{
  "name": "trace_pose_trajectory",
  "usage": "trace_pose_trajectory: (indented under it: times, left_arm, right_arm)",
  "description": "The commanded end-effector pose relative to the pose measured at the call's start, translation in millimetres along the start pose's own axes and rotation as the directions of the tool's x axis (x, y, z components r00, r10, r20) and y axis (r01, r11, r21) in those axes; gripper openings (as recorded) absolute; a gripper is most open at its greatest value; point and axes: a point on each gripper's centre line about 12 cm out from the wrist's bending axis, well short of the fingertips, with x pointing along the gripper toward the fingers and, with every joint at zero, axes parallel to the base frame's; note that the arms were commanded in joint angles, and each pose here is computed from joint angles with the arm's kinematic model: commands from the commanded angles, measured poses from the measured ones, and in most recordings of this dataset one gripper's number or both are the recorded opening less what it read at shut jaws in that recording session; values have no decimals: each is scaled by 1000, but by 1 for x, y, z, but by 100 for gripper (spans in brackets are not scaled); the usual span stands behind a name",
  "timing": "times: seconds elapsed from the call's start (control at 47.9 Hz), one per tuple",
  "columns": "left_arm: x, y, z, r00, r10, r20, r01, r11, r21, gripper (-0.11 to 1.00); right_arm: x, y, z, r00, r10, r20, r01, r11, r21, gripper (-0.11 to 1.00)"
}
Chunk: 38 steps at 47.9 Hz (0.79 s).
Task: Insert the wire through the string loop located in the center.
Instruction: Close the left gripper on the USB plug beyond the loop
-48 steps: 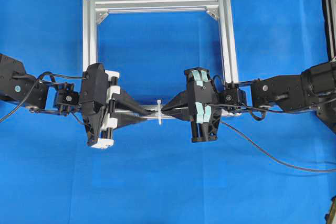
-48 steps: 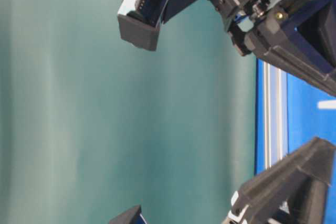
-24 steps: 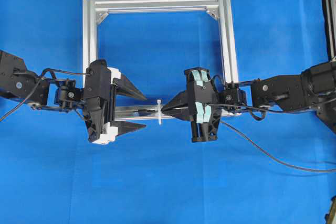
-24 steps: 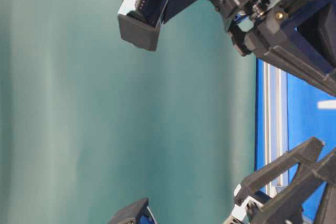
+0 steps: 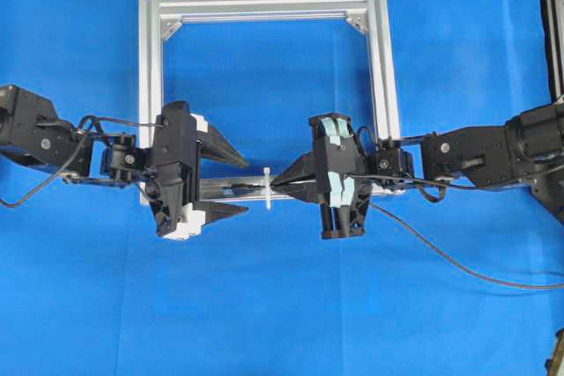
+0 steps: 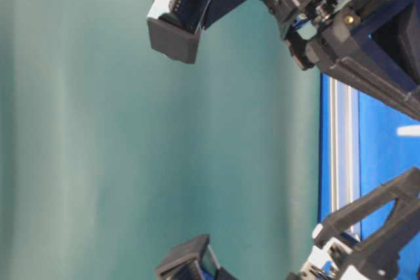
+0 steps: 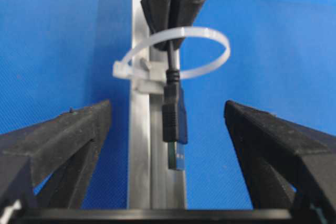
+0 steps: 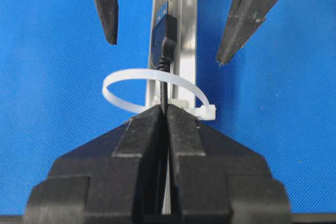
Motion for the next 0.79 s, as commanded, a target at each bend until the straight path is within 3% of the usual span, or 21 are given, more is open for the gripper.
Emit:
trace_pose_trajectory:
  times: [0.0, 0.773]
  left_arm:
    - [1, -1, 10, 1000, -2, 15, 2, 1000, -3, 91]
    - [2, -2, 11, 1000, -3, 12, 3, 1000, -4, 91]
  right_arm:
    - [-1, 1, 8, 1000, 4, 27, -4, 1000, -2, -3]
    - [-1, 1, 9, 1000, 3, 28, -3, 1000, -2, -3]
